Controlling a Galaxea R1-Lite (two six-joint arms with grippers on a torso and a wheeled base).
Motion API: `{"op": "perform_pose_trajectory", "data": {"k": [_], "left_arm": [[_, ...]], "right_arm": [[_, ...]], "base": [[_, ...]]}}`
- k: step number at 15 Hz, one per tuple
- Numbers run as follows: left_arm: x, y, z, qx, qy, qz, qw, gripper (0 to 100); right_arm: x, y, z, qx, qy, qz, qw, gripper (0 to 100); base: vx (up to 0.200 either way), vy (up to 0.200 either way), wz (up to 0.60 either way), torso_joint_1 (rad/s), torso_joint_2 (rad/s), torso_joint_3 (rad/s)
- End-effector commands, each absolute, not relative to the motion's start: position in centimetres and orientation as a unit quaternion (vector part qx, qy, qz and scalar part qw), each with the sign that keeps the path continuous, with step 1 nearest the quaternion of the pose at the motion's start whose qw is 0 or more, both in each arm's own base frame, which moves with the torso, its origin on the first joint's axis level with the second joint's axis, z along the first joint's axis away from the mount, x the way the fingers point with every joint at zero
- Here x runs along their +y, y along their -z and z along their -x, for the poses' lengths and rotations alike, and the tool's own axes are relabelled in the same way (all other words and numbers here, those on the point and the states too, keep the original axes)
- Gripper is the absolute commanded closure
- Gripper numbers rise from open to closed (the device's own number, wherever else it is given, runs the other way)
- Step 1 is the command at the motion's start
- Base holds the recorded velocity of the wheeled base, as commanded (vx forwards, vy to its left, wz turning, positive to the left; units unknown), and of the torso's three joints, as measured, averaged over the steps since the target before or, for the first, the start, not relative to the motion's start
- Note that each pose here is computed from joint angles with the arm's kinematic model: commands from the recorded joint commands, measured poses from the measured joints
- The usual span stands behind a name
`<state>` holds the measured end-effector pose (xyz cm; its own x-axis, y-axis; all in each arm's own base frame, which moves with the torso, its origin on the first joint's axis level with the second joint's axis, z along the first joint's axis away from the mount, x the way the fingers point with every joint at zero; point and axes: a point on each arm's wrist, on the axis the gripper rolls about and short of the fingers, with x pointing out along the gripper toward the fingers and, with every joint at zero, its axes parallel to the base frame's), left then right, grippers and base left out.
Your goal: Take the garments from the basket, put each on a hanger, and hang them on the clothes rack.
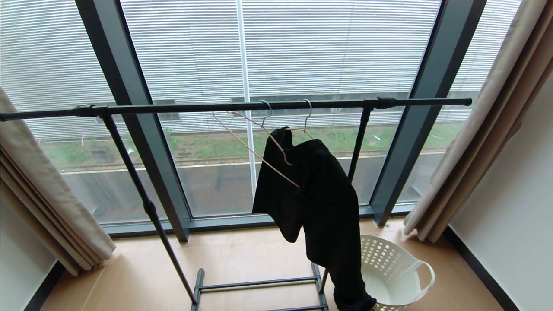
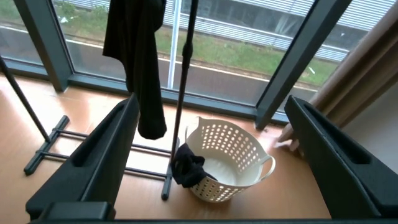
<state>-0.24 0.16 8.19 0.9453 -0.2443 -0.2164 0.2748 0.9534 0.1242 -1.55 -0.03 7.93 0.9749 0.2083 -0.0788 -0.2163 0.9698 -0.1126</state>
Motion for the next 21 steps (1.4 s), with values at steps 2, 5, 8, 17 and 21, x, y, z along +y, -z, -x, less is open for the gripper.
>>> {"op": "perform_pose_trajectory", "data": {"k": [2, 5, 8, 17, 21], "left_arm": [[0.42, -7.93, 1.61, 0.027, 0.133, -0.061, 0.989, 0], [0.32, -7.97, 1.59, 0.03, 0.116, -0.069, 0.99, 0], [0.11, -7.98, 1.61, 0.035, 0.051, -0.068, 0.996, 0], [0.13, -7.81, 1.66, 0.05, 0.047, -0.017, 0.998, 0], [0.12, -7.81, 1.66, 0.05, 0.05, -0.019, 0.997, 0]], "right_arm": [[0.0, -7.9, 1.57, 0.032, -0.116, 0.056, 0.991, 0], [0.0, -7.93, 1.59, 0.031, -0.091, 0.049, 0.994, 0], [0.2, -7.84, 1.64, 0.035, -0.137, 0.035, 0.989, 0], [0.18, -7.85, 1.62, 0.035, -0.132, 0.035, 0.99, 0], [0.18, -7.84, 1.62, 0.036, -0.132, 0.036, 0.99, 0]], "base": [[0.0, 0.0, 0.0, 0.0, 0.0, 0.0], [0.0, 0.0, 0.0, 0.0, 0.0, 0.0], [0.0, 0.0, 0.0, 0.0, 0.0, 0.0], [0.0, 0.0, 0.0, 0.0, 0.0, 0.0], [0.0, 0.0, 0.0, -0.065, 0.15, 0.076]]}}
